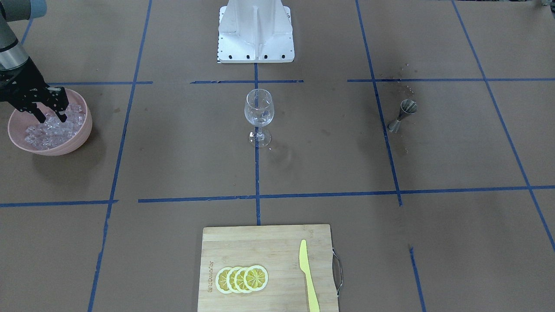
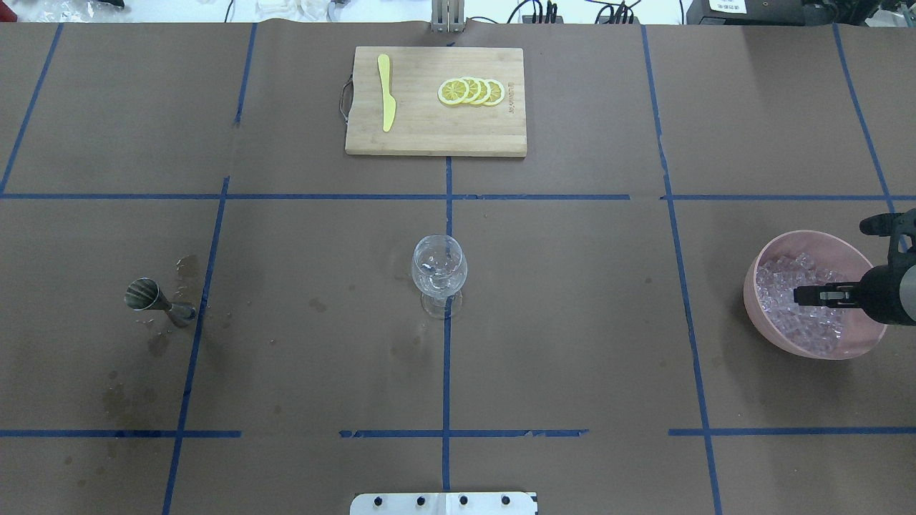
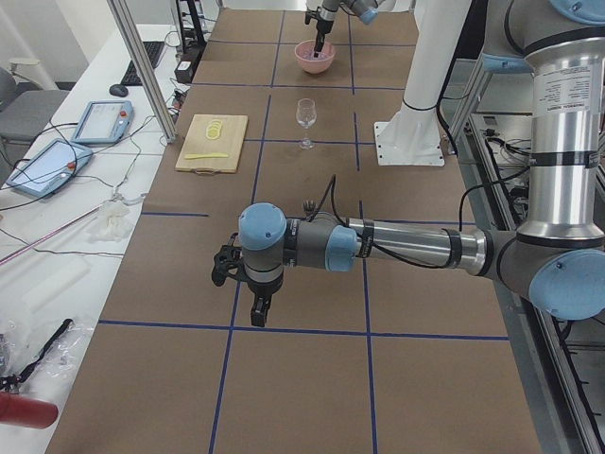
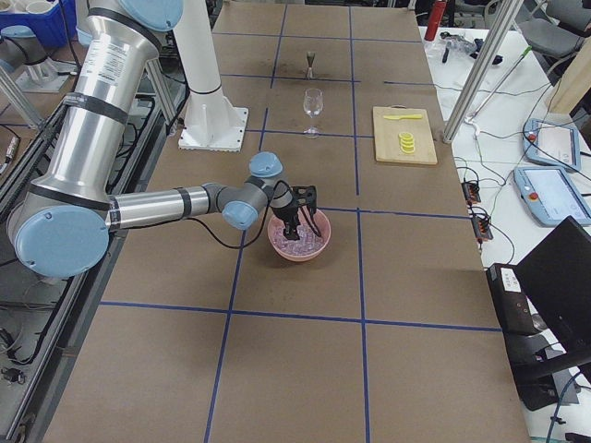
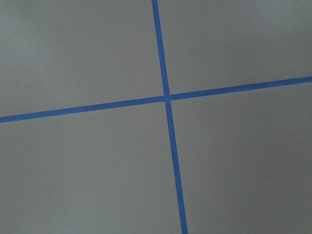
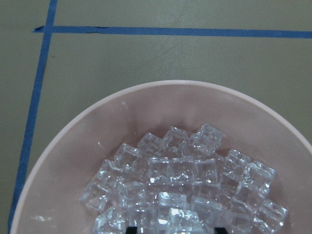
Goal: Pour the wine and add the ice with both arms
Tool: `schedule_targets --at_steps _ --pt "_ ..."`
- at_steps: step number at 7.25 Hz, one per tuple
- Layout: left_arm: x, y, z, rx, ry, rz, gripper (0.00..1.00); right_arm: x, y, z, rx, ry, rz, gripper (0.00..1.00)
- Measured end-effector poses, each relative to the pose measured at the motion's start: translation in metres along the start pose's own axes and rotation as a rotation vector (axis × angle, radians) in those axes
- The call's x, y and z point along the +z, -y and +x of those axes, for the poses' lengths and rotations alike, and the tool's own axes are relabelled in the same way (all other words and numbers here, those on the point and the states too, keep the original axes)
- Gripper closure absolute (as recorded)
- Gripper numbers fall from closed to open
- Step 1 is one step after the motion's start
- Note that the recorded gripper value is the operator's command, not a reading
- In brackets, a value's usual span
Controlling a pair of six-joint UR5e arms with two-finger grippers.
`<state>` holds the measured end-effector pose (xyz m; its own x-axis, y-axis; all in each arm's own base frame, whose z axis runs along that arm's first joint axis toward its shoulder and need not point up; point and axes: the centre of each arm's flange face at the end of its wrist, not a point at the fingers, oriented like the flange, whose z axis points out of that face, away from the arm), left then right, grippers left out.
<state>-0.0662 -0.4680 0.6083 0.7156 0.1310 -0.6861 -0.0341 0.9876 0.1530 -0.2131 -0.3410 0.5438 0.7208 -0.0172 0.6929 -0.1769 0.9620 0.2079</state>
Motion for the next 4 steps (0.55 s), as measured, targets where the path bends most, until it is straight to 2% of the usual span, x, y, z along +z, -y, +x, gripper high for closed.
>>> schedule_targets --at_steps 1,4 --pt "0.0 0.0 0.0 0.0 0.0 0.0 0.0 0.0 0.0 0.0 -0.008 0.0 -0.001 1.0" --pt "0.001 0.0 -0.001 -0.002 0.0 -0.002 0.0 -0.011 0.004 -0.006 -0.055 0.025 0.0 1.0"
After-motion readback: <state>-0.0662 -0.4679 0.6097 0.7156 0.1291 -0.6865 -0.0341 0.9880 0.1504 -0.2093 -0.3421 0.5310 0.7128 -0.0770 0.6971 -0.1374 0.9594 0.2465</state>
